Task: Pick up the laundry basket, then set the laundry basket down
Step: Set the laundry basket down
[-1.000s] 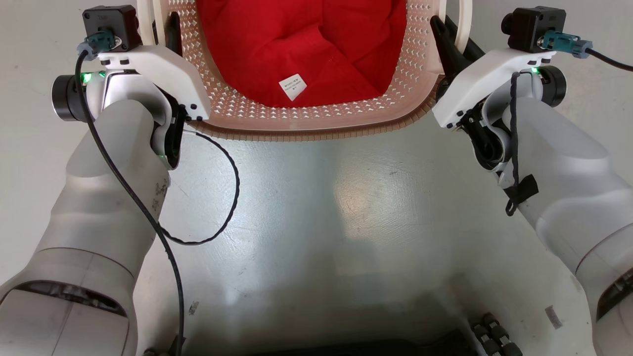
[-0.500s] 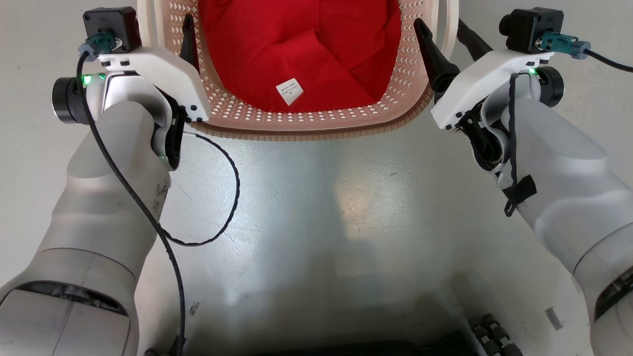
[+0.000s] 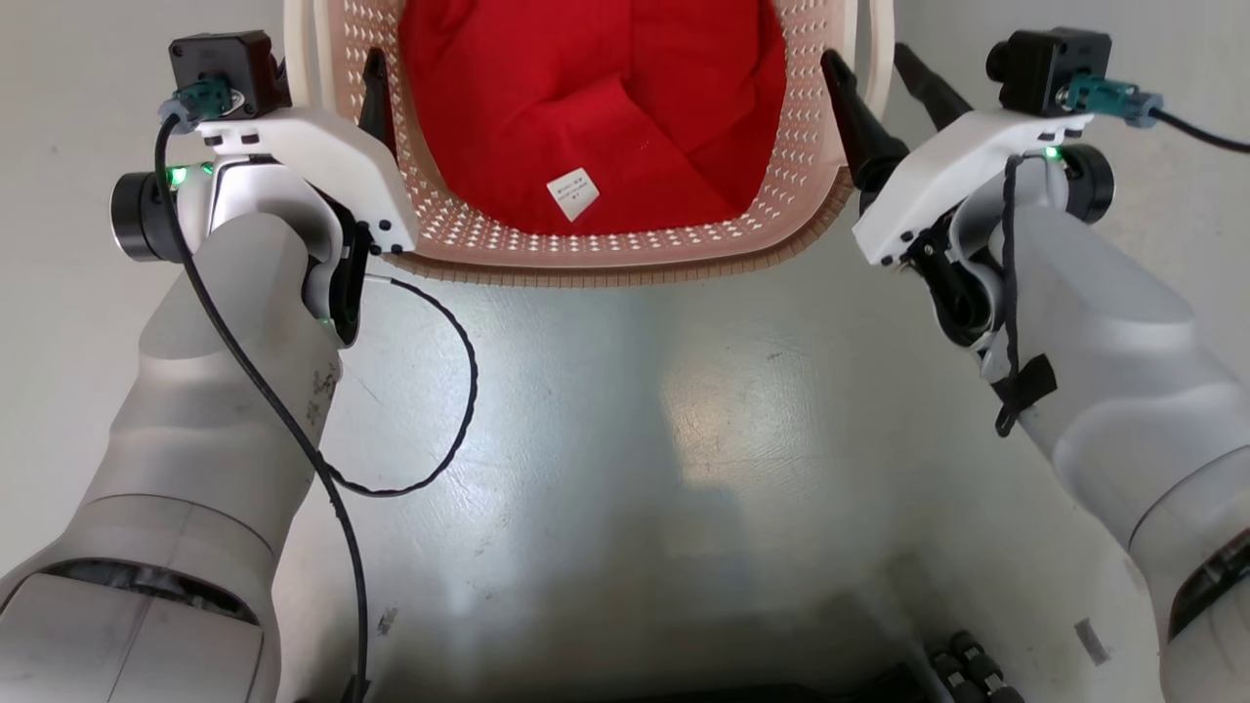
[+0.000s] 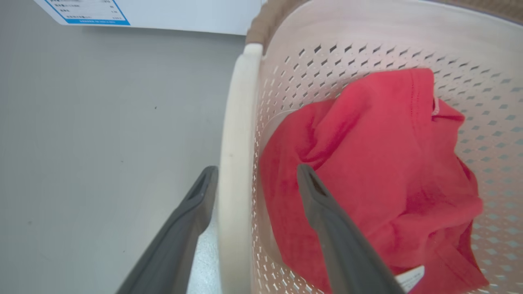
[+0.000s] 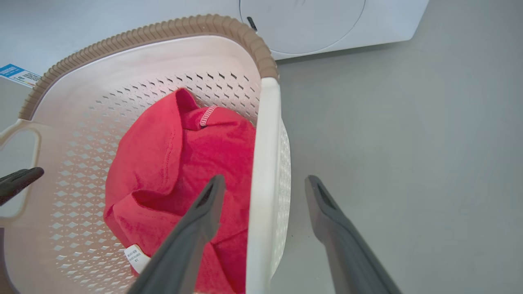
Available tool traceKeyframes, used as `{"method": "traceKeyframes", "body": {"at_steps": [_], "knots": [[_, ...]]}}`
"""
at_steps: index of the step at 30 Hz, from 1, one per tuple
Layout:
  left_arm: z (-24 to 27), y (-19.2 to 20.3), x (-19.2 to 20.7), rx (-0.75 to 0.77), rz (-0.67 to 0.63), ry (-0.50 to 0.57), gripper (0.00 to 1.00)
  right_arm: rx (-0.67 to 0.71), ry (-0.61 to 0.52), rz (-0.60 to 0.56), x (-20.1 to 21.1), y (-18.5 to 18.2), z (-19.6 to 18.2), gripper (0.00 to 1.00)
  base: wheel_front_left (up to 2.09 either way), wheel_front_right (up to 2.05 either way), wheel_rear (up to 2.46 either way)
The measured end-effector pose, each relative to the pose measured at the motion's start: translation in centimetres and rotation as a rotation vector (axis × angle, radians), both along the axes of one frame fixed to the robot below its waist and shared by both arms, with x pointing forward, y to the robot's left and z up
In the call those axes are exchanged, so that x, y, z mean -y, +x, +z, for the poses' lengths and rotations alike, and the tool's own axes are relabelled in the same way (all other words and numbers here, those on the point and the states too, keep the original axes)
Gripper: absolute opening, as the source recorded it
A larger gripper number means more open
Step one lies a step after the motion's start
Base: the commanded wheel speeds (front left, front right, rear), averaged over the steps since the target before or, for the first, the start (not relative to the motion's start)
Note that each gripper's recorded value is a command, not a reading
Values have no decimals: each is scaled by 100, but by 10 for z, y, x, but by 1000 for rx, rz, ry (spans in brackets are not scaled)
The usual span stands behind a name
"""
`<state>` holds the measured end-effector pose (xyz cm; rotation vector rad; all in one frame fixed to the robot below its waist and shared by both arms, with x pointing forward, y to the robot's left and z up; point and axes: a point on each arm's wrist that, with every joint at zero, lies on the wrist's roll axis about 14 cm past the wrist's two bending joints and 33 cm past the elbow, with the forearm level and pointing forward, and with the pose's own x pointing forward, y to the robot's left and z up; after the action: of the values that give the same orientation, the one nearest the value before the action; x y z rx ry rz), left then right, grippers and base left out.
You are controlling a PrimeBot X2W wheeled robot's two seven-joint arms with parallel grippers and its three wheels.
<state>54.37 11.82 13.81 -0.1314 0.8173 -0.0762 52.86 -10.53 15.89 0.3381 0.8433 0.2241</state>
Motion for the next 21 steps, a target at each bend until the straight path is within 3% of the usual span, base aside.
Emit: {"method": "traceKeyframes", "body": {"at_steps": [21], "knots": [[80,-20,-1,93,33,-42,100,81,1,-64,16,-21,78,100,0,0,0]]}}
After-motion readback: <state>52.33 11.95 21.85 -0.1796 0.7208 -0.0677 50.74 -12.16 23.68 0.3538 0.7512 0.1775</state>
